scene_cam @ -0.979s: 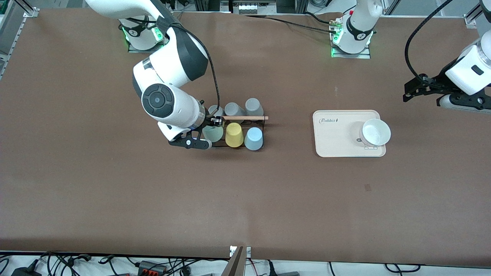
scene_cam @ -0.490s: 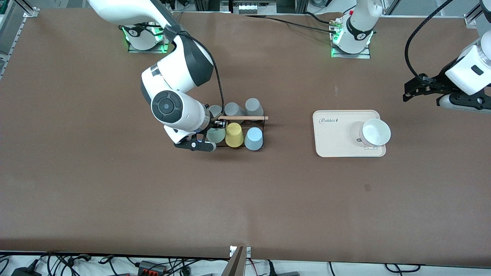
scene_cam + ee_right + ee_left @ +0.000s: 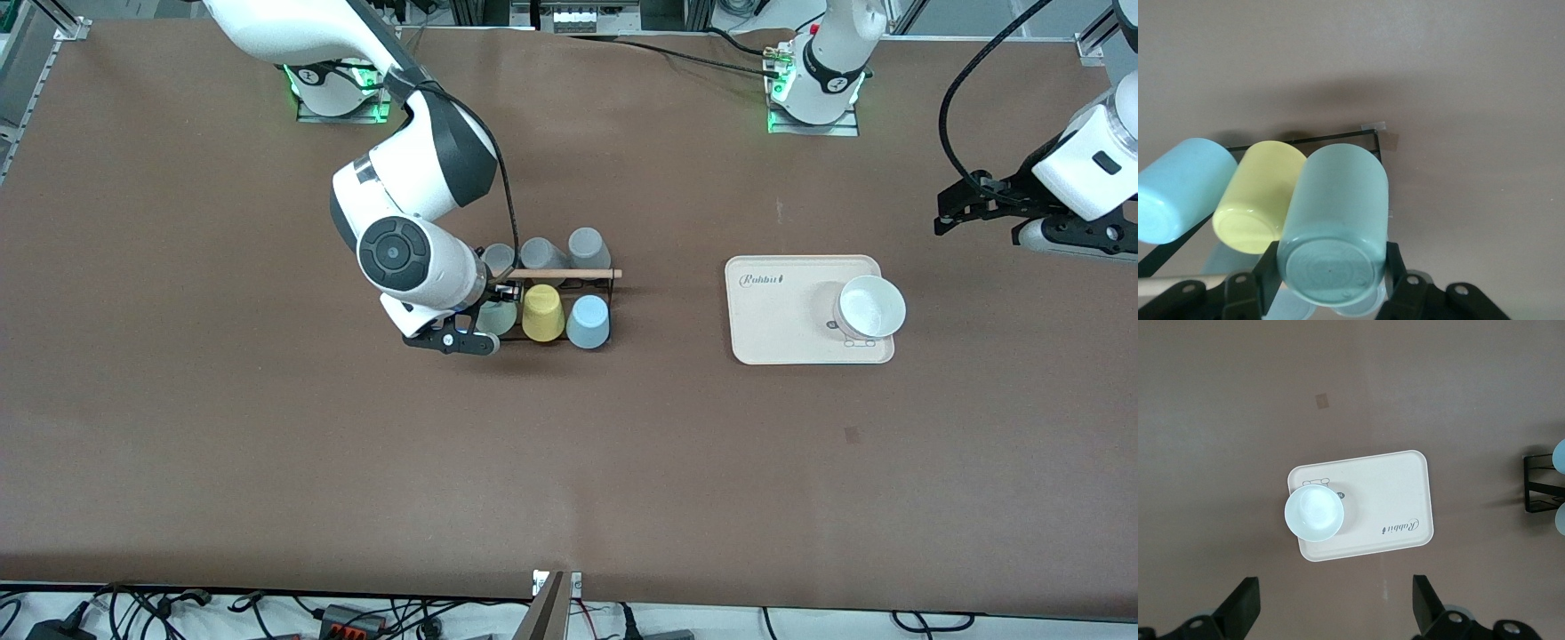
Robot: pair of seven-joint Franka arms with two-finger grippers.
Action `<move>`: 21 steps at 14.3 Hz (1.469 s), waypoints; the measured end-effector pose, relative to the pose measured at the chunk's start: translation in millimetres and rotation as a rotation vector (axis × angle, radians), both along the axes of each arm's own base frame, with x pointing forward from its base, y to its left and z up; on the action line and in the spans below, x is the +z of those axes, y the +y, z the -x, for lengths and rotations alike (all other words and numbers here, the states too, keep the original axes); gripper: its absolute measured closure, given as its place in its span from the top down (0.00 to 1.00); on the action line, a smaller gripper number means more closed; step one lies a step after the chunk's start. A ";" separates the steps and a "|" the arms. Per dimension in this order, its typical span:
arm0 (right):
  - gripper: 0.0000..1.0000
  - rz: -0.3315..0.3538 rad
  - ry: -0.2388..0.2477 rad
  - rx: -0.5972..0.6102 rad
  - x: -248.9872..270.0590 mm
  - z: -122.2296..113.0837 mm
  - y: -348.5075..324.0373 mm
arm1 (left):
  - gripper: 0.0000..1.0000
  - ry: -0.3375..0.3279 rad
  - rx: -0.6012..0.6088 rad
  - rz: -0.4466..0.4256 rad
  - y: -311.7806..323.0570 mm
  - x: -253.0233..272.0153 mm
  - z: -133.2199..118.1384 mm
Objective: Hang scattered cups on rack with three cups
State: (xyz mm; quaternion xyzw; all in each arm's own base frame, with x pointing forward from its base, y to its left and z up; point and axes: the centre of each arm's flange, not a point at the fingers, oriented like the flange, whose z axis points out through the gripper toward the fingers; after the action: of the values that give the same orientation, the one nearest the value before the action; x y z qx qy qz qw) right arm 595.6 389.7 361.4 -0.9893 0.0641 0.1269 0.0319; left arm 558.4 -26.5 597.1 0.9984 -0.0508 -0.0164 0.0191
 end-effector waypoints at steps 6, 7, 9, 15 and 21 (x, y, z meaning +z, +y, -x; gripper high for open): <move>0.65 -0.001 -0.005 0.001 -15.9 -1.0 6.1 | 1.00 -0.003 -0.010 0.001 -5.9 1.4 0.2; 0.65 -0.001 -0.004 0.003 -19.4 -0.5 8.0 | 1.00 -0.003 -0.010 0.001 -5.5 1.5 0.2; 0.65 -0.009 -0.020 0.004 -24.8 -1.3 13.0 | 1.00 -0.003 -0.009 0.001 -5.4 1.5 0.1; 0.80 -0.008 -0.031 -0.009 -26.7 -4.7 12.1 | 1.00 -0.004 -0.008 0.001 -4.7 1.7 0.1; 1.00 -0.026 -0.085 -0.057 12.5 -26.3 -16.0 | 1.00 0.005 0.015 0.001 8.5 -1.5 -1.4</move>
State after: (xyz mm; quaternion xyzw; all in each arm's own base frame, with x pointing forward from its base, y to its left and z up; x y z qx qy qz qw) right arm 621.9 373.8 373.8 -0.9911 0.0890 0.0847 0.0511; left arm 559.8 -18.0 595.6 0.9987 -0.0431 -0.0188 0.0197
